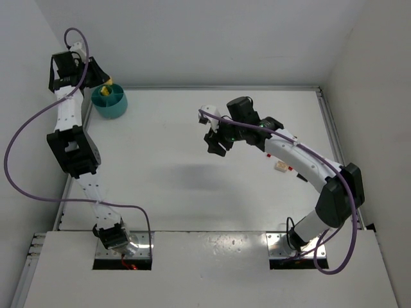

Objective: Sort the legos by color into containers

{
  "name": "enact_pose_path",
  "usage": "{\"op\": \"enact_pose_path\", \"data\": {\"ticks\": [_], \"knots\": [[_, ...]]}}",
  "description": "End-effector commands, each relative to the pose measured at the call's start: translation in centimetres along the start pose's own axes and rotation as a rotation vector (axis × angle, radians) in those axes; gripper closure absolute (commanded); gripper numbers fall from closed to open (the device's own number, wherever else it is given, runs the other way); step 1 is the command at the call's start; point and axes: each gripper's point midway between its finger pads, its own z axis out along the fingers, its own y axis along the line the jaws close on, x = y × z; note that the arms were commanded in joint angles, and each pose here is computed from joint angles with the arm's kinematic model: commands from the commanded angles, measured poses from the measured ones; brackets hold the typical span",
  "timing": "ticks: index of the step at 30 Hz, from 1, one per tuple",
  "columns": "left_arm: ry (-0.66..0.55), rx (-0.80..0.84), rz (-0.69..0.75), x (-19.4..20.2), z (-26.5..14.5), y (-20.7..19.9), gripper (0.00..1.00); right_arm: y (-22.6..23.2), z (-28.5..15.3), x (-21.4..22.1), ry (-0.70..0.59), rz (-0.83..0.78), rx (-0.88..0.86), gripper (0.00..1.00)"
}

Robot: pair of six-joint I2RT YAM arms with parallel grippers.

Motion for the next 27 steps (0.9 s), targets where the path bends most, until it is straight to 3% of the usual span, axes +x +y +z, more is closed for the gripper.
{"op": "enact_pose_path", "data": {"ticks": [1,27], "knots": [[-0.067,-0.052,0.066,-2.4,0.1,0.9,0.89,-0.4,-0.3,-1.2,-0.047,-0.003,0.014,0.42],[-0.025,-0.181,0.123,0.2,3.2,5.5,0.81,-0.7,0.8,-0.7,-0.031,0.013,0.007,0.42]]}}
